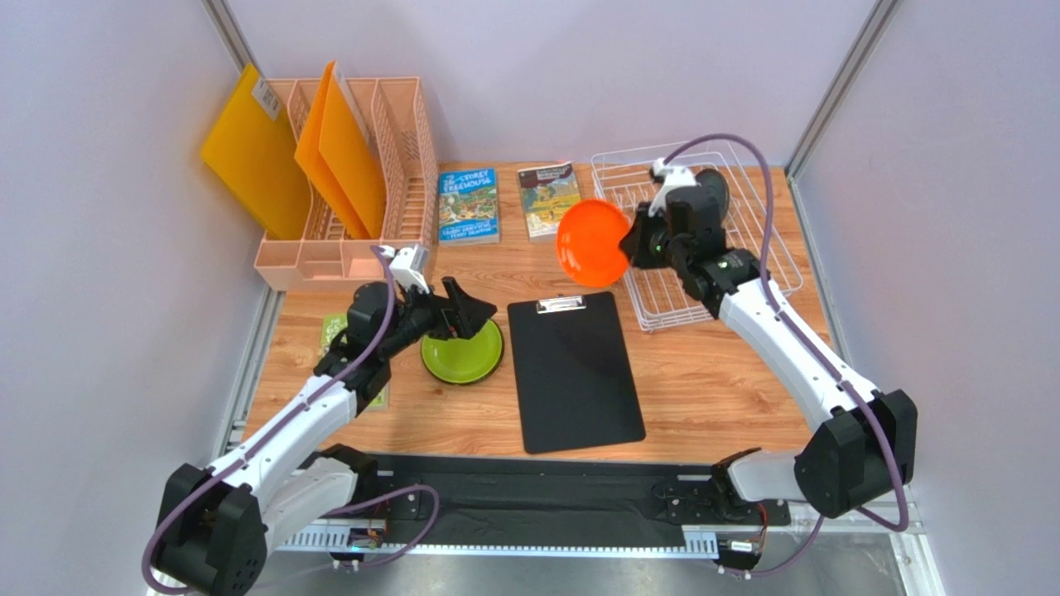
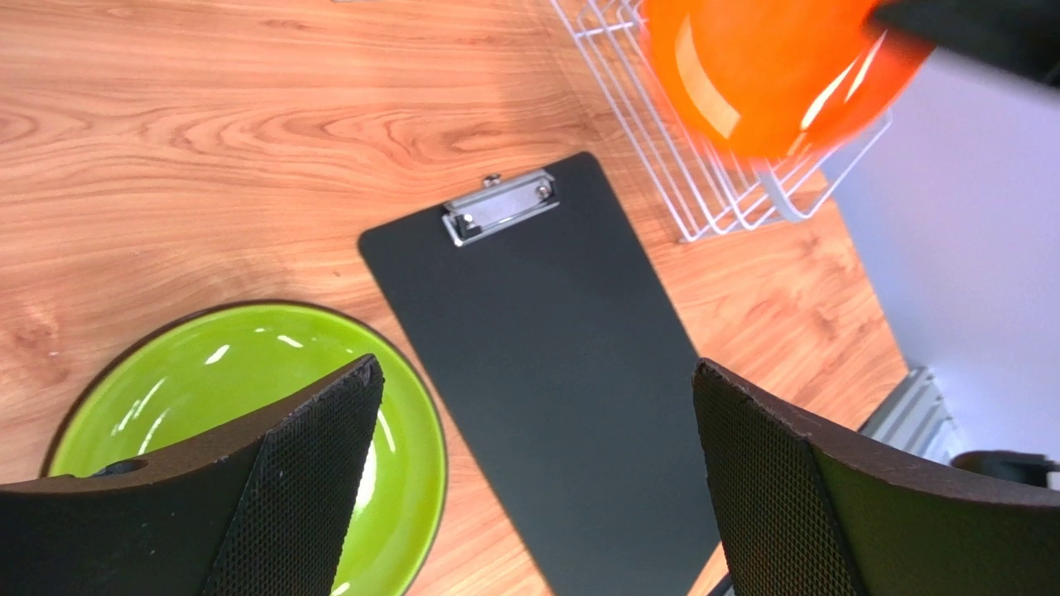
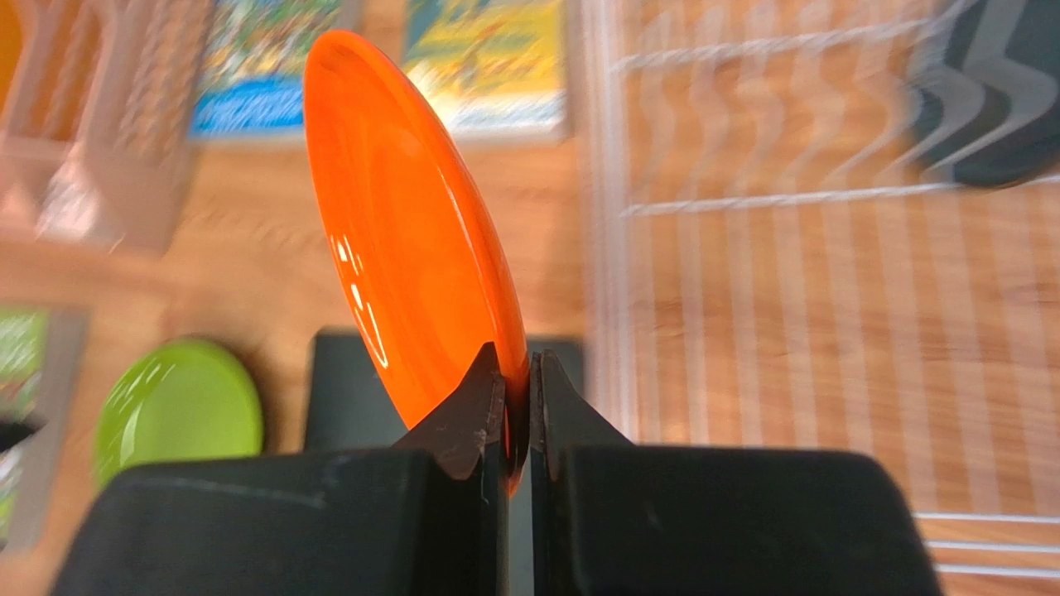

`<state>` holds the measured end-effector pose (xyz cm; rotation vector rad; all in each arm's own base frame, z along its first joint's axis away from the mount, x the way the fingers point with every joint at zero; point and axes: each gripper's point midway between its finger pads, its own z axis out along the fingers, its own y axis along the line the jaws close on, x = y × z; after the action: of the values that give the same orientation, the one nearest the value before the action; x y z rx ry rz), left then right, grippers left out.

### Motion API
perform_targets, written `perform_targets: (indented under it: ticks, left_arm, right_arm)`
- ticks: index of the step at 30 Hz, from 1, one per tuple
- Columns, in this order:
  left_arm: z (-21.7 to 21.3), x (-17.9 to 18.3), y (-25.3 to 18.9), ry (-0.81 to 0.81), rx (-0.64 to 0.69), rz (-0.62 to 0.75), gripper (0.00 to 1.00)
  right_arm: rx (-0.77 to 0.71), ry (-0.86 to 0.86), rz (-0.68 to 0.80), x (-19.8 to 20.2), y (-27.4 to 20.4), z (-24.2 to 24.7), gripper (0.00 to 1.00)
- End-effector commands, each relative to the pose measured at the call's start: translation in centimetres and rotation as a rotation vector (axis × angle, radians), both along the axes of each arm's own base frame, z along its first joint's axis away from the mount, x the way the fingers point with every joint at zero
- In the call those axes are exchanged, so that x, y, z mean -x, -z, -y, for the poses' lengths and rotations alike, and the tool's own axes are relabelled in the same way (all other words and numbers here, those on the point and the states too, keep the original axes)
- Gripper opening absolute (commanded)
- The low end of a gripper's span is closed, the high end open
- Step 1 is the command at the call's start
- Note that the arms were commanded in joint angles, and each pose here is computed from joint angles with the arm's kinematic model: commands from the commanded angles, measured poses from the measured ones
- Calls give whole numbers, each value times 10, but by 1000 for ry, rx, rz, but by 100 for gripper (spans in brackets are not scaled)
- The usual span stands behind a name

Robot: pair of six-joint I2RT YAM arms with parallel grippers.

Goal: Unload the plates from the dish rack

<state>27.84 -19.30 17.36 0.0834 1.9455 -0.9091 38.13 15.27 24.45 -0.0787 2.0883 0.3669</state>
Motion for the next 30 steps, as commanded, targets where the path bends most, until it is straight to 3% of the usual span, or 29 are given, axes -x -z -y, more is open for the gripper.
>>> perform_targets:
  ticks: [1, 9, 19, 22, 25, 26, 27, 30]
  left_arm:
    - [6, 2, -22, 10, 103, 63, 98]
    - [8, 5, -19, 8, 155, 60, 97]
    - [17, 7, -16, 28, 177, 45, 92]
    - [18, 6, -12, 24, 173, 40, 73]
    - [17, 6, -11, 17, 169, 42, 35]
    - [17, 6, -10, 18, 167, 42, 8]
    - [17, 6, -10, 13, 166, 41, 0]
    - [16, 7, -10, 13, 157, 44, 0]
  right_arm:
    - [-204, -178, -80, 41, 8, -53, 0]
    - [-381, -352, -163, 84, 19, -108, 0]
    - [-501, -484, -233, 110, 24, -149, 0]
    - [-545, -521, -260, 117, 24, -156, 0]
    - [-566, -543, -256, 118, 21, -160, 0]
    - [-567, -544, -257, 118, 21, -160, 0]
    - [-570, -557, -256, 119, 19, -161, 0]
    - [-575, -574, -266, 119, 18, -165, 3]
